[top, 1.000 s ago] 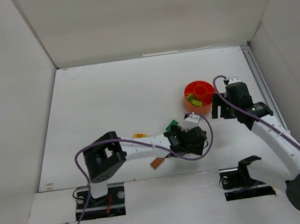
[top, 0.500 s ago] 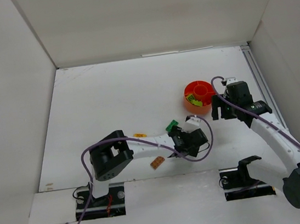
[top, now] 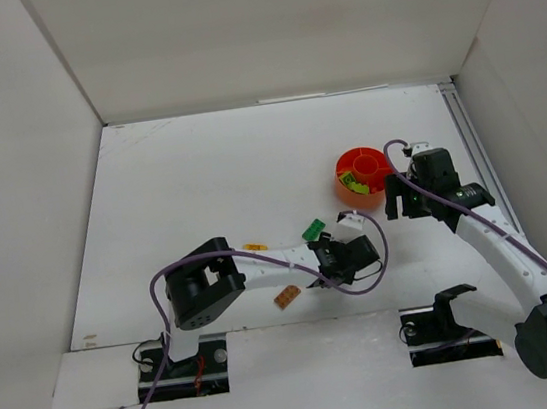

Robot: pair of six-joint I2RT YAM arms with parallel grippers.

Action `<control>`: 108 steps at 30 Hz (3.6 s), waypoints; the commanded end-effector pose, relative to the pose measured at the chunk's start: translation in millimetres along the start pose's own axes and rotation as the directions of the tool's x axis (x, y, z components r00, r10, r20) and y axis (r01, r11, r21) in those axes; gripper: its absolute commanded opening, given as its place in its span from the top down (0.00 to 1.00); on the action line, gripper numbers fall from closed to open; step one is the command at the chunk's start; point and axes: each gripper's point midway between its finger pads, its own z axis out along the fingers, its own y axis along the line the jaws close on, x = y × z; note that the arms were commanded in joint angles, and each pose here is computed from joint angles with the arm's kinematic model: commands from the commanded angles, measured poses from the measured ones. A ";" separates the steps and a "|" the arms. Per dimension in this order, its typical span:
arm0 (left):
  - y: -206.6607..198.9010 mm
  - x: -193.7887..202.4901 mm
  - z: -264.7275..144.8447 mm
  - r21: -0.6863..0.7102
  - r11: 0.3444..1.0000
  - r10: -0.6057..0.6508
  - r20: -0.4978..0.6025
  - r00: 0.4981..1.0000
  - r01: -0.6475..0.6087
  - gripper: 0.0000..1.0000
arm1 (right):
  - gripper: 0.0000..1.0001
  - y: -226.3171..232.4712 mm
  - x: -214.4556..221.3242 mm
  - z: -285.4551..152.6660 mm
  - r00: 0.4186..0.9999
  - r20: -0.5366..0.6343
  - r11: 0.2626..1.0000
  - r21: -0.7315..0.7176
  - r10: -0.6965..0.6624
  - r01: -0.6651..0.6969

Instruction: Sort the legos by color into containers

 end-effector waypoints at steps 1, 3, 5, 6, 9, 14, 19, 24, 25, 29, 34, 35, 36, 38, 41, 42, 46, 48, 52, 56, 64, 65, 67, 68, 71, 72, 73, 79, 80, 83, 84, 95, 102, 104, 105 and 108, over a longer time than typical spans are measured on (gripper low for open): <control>3.5 -6.8 -9.9 0.004 1.000 -0.025 0.019 0.999 0.025 0.53 | 0.13 -0.6 -11.8 0.2 0.999 0.048 1.000 -0.004 -0.005 0.005; 3.9 -4.2 -7.3 -0.002 1.000 -0.021 0.013 1.000 0.021 0.57 | 0.15 -0.6 -11.8 0.2 0.999 0.048 1.000 -0.004 -0.005 0.005; 3.6 -4.2 -7.3 -0.002 1.000 -0.030 0.013 0.999 0.030 0.62 | 0.15 -0.6 -11.8 0.2 0.999 0.048 1.000 -0.004 -0.005 0.005; 3.6 -4.2 -7.3 -0.002 1.000 -0.030 0.013 0.999 0.030 0.62 | 0.15 -0.6 -11.8 0.2 0.999 0.048 1.000 -0.004 -0.005 0.005; 8.9 -3.0 -10.0 -0.009 1.000 -0.029 0.018 0.999 0.030 0.65 | 0.15 0.6 -11.5 0.2 0.999 0.046 1.000 -0.012 -0.014 0.015; 13.7 -7.5 -12.6 -0.030 0.999 -0.040 0.038 0.998 0.041 0.81 | 0.15 2.3 -8.8 -0.3 0.999 0.044 1.000 -0.024 -0.014 0.015; 17.2 -19.3 -19.8 -0.047 0.997 -0.065 0.076 0.995 0.069 0.96 | 0.15 13.6 -10.4 -2.9 0.998 0.054 0.995 -0.092 -0.034 0.038; 18.6 -28.3 -29.1 -0.027 0.995 -0.088 0.110 0.990 0.091 1.00 | 0.15 20.1 -6.1 -4.0 0.997 0.058 0.990 -0.135 -0.043 0.050; 17.3 -33.4 -33.0 -0.014 0.996 -0.088 0.124 0.988 0.090 1.00 | 0.15 20.0 -8.3 -3.7 0.996 0.068 0.989 -0.136 -0.054 0.063; 19.4 -47.1 -56.9 0.072 0.993 -0.106 0.185 0.977 0.095 1.00 | 0.15 29.8 -12.9 -10.8 0.993 0.093 0.977 -0.193 -0.073 0.090; 18.8 -50.9 -87.5 0.236 0.970 -0.016 0.280 0.960 -0.053 1.00 | 0.12 68.7 -17.3 -30.5 0.984 0.128 0.884 -0.436 -0.123 0.167; 14.9 -58.2 -95.5 0.275 0.959 -0.026 0.318 0.948 -0.066 1.00 | 0.12 76.3 -19.1 -35.3 0.981 0.146 0.852 -0.490 -0.127 0.183; 14.4 -66.0 -110.8 0.316 0.945 -0.033 0.357 0.934 -0.087 1.00 | 0.12 88.0 -18.9 -36.8 0.974 0.165 0.800 -0.556 -0.158 0.224; 9.3 -66.8 -121.6 0.366 0.916 0.005 0.398 0.917 -0.164 1.00 | 0.12 116.0 -12.0 -56.6 0.969 0.179 0.642 -0.726 -0.168 0.245; 6.9 -75.5 -137.4 0.397 0.895 0.010 0.439 0.898 -0.204 1.00 | 0.13 139.9 -11.0 -76.2 0.965 0.207 0.454 -0.853 -0.162 0.259; 7.6 -77.5 -140.9 0.401 0.894 0.002 0.446 0.895 -0.202 1.00 | 0.13 143.0 -12.4 -81.0 0.964 0.215 0.426 -0.866 -0.155 0.261; 3.3 -83.5 -140.2 0.389 0.894 0.026 0.454 0.891 -0.224 1.00 | 0.13 148.4 -18.6 -97.8 0.962 0.239 0.378 -0.885 -0.134 0.272; 1.2 -83.5 -137.3 0.383 0.895 0.036 0.445 0.895 -0.227 1.00 | 0.13 148.6 -23.0 -105.3 0.961 0.249 0.386 -0.880 -0.122 0.277; -3.1 -88.3 -134.0 0.375 0.900 0.038 0.445 0.895 -0.224 1.00 | 0.13 146.5 -24.0 -111.2 0.963 0.245 0.414 -0.869 -0.112 0.269; -3.8 -95.0 -137.5 0.374 0.902 0.023 0.459 0.888 -0.217 1.00 | 0.15 139.5 -21.7 -101.5 0.973 0.202 0.488 -0.841 -0.113 0.232; -1.4 -99.3 -139.4 0.368 0.907 0.005 0.477 0.879 -0.205 1.00 | 0.15 138.4 -6.6 -85.7 0.989 0.114 0.504 -0.852 -0.093 0.145; -0.1 -100.1 -139.0 0.361 0.910 0.004 0.479 0.878 -0.202 1.00 | 0.15 140.2 -8.3 -88.3 0.990 0.115 0.490 -0.860 -0.086 0.143; 0.2 -98.3 -137.0 0.361 0.911 0.004 0.479 0.878 -0.201 1.00 | 0.15 144.3 -9.6 -91.9 0.990 0.121 0.480 -0.866 -0.075 0.142; 0.2 -98.3 -137.1 0.361 0.911 0.004 0.479 0.878 -0.201 1.00 | 0.15 146.5 -8.2 -93.3 0.991 0.112 0.474 -0.870 -0.076 0.135; 1.2 -101.7 -139.4 0.363 0.911 -0.013 0.494 0.869 -0.193 1.00 | 0.15 150.1 -7.2 -92.1 0.990 0.114 0.482 -0.865 -0.086 0.141; 1.2 -101.7 -139.4 0.363 0.911 -0.013 0.494 0.869 -0.193 1.00 | 0.15 151.9 -5.8 -92.1 0.989 0.115 0.482 -0.864 -0.093 0.146; 0.9 -105.6 -143.8 0.371 0.909 -0.027 0.505 0.862 -0.190 1.00 | 0.17 155.4 -5.6 -94.1 0.989 0.115 0.472 -0.869 -0.094 0.146; 3.8 -109.1 -145.7 0.365 0.914 -0.042 0.520 0.853 -0.178 1.00 | 0.32 167.6 -4.6 -92.5 0.989 0.106 0.456 -0.879 -0.099 0.140; 3.0 -110.8 -146.8 0.369 0.913 -0.048 0.525 0.850 -0.176 1.00 | 0.37 169.7 -3.0 -94.0 0.990 0.098 0.451 -0.883 -0.101 0.133; 10.3 -112.1 -145.7 0.342 0.926 -0.053 0.533 0.844 -0.158 1.00 | 0.54 169.2 -2.7 -90.1 0.991 0.088 0.461 -0.879 -0.101 0.125; 12.5 -109.5 -142.7 0.337 0.930 -0.059 0.527 0.848 -0.145 1.00 | 0.58 169.2 -2.7 -90.1 0.991 0.088 0.461 -0.879 -0.101 0.125; 85.5 -113.7 -121.8 0.176 0.958 -0.284 0.506 0.814 0.225 1.00 | 0.91 129.8 -6.4 -72.4 0.988 0.059 0.548 -0.826 -0.146 0.131; 103.0 -116.4 -127.0 0.195 0.947 -0.321 0.533 0.783 0.255 1.00 | 0.98 127.3 -10.5 -76.5 0.987 0.080 0.504 -0.852 -0.142 0.141; 91.5 -117.4 -131.6 0.245 0.949 -0.302 0.522 0.798 0.199 1.00 | 0.98 129.8 -9.6 -78.6 0.988 0.072 0.481 -0.867 -0.140 0.131; 85.6 -118.0 -132.2 0.272 0.946 -0.299 0.523 0.798 0.177 1.00 | 0.98 130.0 -11.6 -78.1 0.987 0.084 0.480 -0.866 -0.140 0.142; 67.3 -119.1 -141.5 0.358 0.931 -0.267 0.531 0.804 0.072 1.00 | 0.99 132.3 -11.9 -84.5 0.981 0.120 0.468 -0.865 -0.152 0.178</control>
